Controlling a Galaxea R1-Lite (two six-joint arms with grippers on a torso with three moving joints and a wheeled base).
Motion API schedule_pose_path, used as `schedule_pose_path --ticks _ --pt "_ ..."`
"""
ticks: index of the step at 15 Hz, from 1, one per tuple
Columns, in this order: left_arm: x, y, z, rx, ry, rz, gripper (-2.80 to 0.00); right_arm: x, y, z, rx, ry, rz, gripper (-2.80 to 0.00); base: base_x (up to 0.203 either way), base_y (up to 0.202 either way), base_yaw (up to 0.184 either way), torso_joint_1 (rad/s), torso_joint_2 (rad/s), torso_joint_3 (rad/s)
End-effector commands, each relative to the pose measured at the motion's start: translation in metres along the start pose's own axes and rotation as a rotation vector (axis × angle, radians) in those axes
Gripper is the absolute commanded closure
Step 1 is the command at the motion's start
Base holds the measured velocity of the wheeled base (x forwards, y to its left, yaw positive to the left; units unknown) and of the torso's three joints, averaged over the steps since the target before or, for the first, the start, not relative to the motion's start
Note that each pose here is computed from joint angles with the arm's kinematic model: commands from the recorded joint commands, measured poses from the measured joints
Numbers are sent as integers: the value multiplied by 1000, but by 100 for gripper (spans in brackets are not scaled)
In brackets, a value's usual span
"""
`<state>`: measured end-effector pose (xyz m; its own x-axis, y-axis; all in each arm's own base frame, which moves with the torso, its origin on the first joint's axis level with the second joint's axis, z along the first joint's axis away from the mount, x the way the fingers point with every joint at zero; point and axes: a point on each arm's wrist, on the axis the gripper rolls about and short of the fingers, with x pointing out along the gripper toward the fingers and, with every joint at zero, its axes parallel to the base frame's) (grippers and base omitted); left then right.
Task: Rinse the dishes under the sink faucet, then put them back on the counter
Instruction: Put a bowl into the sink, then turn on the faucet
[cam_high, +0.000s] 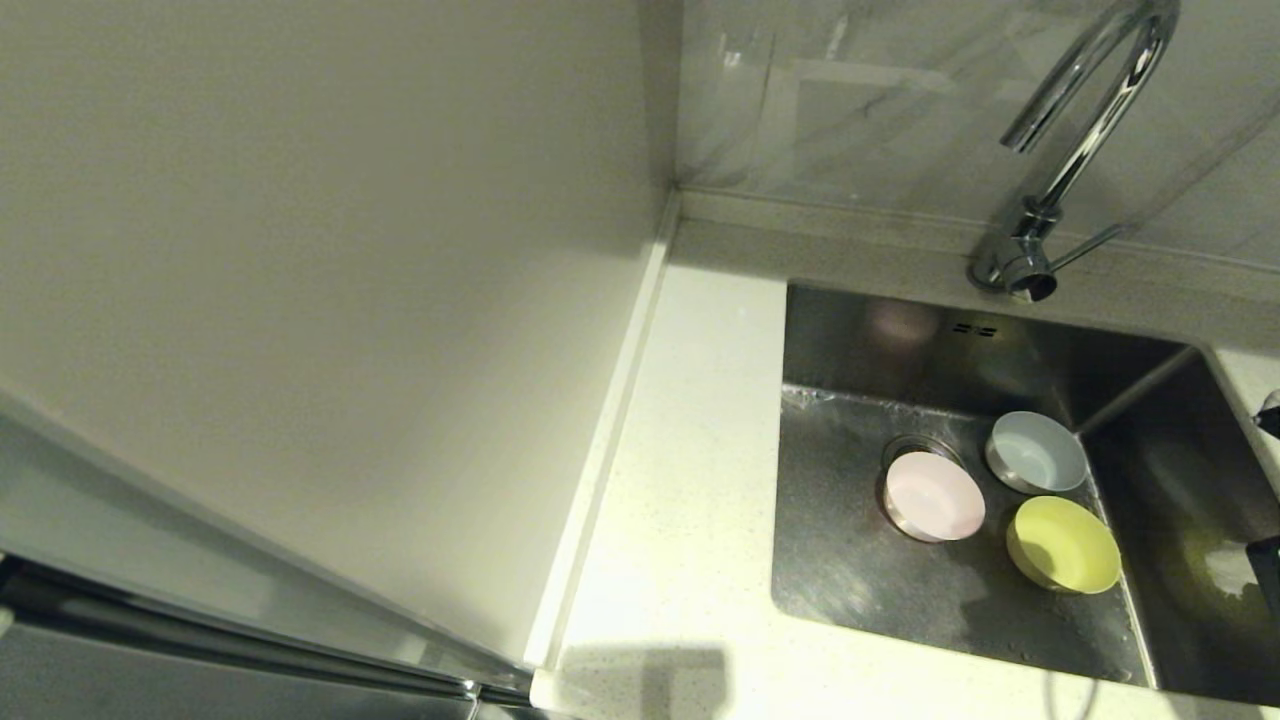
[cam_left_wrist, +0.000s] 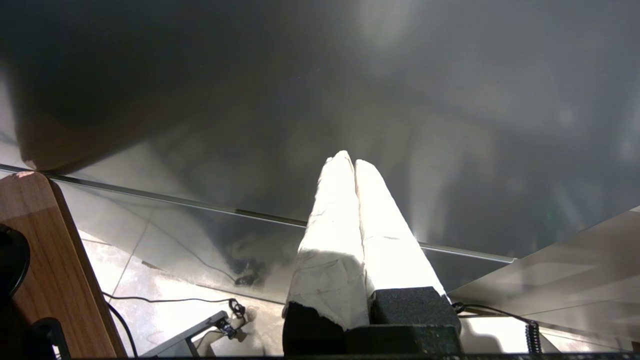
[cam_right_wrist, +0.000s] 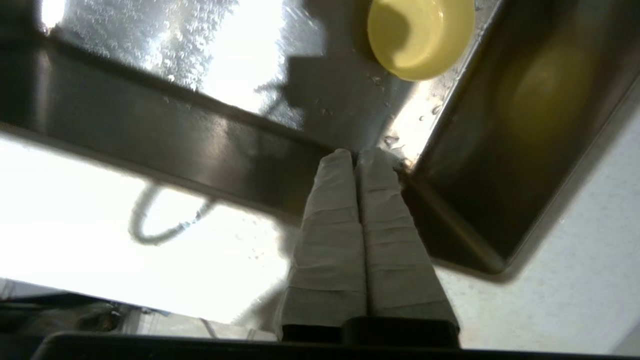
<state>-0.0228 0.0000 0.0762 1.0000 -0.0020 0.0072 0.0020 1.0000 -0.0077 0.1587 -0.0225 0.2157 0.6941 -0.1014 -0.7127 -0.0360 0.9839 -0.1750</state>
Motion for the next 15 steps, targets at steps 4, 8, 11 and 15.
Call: schedule_pose_path --ticks 4,8,11,15 --pt "0 0 -1 0 3 0 0 27 -17 41 106 7 9 0 0 0 0 0 0 0" --pt "0 0 -1 0 2 0 0 33 -28 78 234 -78 17 0 0 0 0 0 0 0" --pt "0 0 -1 0 3 0 0 34 -37 114 230 -338 -19 0 0 0 0 0 0 0" --pt "0 0 0 0 1 0 0 39 -43 139 221 -546 -50 0 0 0 0 0 0 0"
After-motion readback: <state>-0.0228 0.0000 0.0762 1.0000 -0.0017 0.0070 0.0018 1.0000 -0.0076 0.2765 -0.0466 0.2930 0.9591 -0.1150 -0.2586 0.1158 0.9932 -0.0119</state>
